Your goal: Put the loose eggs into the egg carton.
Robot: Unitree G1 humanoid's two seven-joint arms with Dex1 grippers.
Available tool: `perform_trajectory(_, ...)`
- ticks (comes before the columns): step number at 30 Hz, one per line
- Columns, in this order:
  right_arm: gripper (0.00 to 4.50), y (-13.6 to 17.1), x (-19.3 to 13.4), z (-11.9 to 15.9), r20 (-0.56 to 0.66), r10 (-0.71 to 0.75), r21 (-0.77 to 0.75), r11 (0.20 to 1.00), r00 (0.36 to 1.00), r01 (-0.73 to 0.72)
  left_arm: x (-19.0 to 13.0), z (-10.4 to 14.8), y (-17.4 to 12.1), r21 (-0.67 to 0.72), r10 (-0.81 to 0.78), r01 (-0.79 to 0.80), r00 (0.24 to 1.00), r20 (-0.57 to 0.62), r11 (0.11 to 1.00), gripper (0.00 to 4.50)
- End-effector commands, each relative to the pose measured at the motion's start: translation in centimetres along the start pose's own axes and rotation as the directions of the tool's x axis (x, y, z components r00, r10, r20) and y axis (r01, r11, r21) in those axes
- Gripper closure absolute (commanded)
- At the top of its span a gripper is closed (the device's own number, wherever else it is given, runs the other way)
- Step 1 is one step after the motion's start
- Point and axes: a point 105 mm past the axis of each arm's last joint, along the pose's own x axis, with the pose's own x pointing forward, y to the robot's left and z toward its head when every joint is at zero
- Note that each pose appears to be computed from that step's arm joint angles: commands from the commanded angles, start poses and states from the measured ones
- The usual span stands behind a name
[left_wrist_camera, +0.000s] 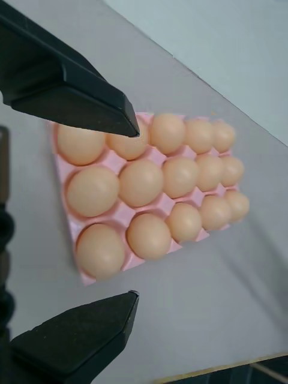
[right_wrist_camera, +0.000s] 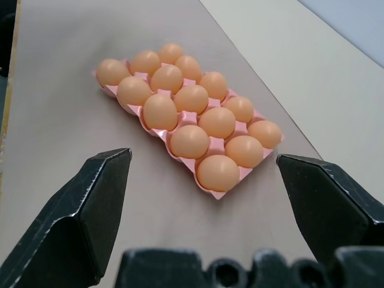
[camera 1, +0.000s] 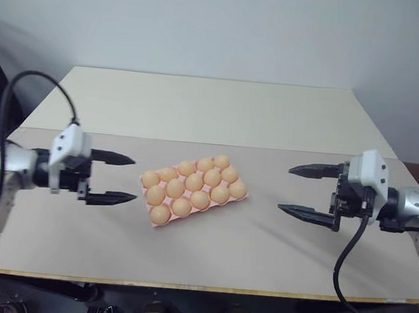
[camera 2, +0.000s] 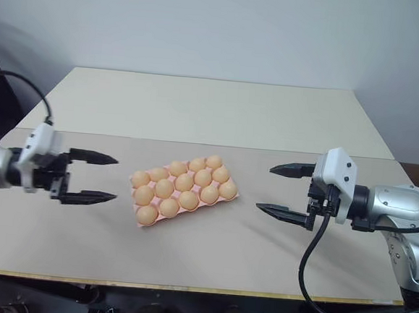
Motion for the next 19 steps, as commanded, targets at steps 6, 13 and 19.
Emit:
perform_trajectory(6, 0.0, -0.4, -0.3, 0.4, 0.023, -0.017, -0.023, 1.0, 1.0, 0.017, -1.9, 1.0, -1.9, -0.012, 0.066, -0.066, 0.998, 0.014, 0.998, 0.05)
perform_trajectory(13, 0.0, -0.6, -0.4, 0.0, 0.014, -0.019, -0.015, 1.0, 1.0, 0.02, -1.1, 1.1, -3.2, -0.042, 0.082, -0.08, 0.996, 0.037, 0.996, 0.05)
perform_trajectory(19, 0.0, -0.7, -0.2, -0.1, 0.01, -0.023, -0.013, 1.0, 1.0, 0.024, -0.4, 1.1, -3.2, -0.03, 0.071, -0.07, 0.997, 0.029, 0.997, 0.05)
